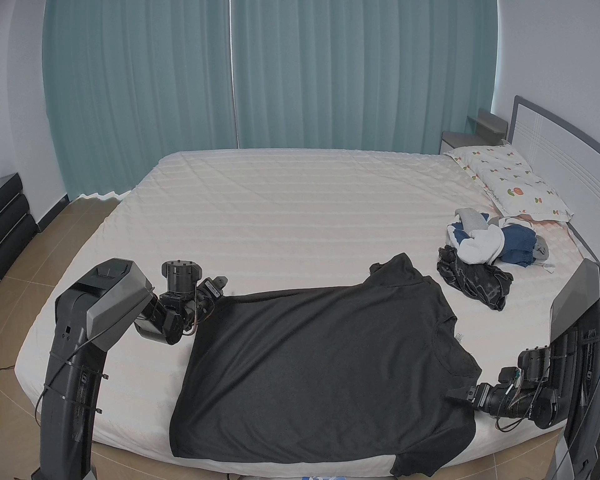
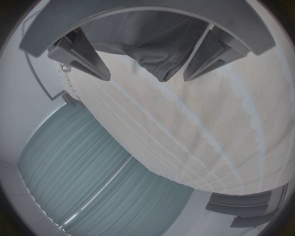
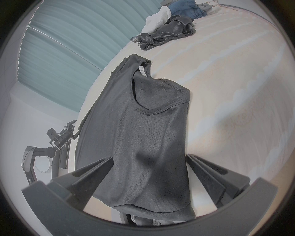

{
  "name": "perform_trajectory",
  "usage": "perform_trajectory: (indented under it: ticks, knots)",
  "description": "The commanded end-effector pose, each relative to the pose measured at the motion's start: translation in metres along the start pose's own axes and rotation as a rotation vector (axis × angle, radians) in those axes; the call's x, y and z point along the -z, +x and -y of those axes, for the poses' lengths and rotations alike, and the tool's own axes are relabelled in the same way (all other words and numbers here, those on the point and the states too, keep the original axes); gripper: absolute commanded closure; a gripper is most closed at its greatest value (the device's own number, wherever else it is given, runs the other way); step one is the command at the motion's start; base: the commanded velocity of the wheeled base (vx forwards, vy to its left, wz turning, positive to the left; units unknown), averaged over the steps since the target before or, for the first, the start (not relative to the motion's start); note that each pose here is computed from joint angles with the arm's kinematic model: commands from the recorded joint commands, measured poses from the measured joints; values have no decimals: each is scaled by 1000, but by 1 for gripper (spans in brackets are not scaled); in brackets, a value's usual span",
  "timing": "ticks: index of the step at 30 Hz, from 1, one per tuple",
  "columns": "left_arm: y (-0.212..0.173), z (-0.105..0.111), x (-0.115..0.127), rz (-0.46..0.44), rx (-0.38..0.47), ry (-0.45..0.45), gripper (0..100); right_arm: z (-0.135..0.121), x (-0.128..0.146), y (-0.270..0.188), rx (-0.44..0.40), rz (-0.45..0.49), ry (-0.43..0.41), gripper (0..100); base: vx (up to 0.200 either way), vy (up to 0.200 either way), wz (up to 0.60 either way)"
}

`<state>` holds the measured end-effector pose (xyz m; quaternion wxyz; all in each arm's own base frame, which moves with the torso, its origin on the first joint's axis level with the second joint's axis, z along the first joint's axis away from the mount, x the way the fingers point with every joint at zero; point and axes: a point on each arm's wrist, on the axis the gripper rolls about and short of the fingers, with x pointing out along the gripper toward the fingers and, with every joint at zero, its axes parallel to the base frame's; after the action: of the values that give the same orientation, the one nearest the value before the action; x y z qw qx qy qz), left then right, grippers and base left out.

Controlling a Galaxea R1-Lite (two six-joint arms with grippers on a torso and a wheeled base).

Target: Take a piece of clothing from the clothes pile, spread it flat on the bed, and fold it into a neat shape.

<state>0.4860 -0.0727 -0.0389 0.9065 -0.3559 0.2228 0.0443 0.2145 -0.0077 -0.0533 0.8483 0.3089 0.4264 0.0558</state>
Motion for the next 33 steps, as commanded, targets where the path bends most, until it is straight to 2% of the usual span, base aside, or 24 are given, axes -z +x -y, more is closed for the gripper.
perform_trajectory:
  ticks: [1,3,4,19,33]
  knots:
    - [1,-2,2,-5,-5,13,0,0,-1,0,-5,8,-6,0,0,0,0]
    - [1,-2,3,-6,-8,15,0,0,-1,0,-5,8,-4,0,0,0,0]
    - [1,-2,3,-5,-7,15,100,0,-1,0,-5,8,-4,0,0,0,0]
    - [4,-7,-4,67,-56,9,100,0,-1,0,-5,8,-4,0,0,0,0]
    - [13,-16,-21,166,-88,-11,100,0,-1,0,-4,7,-4,0,0,0,0]
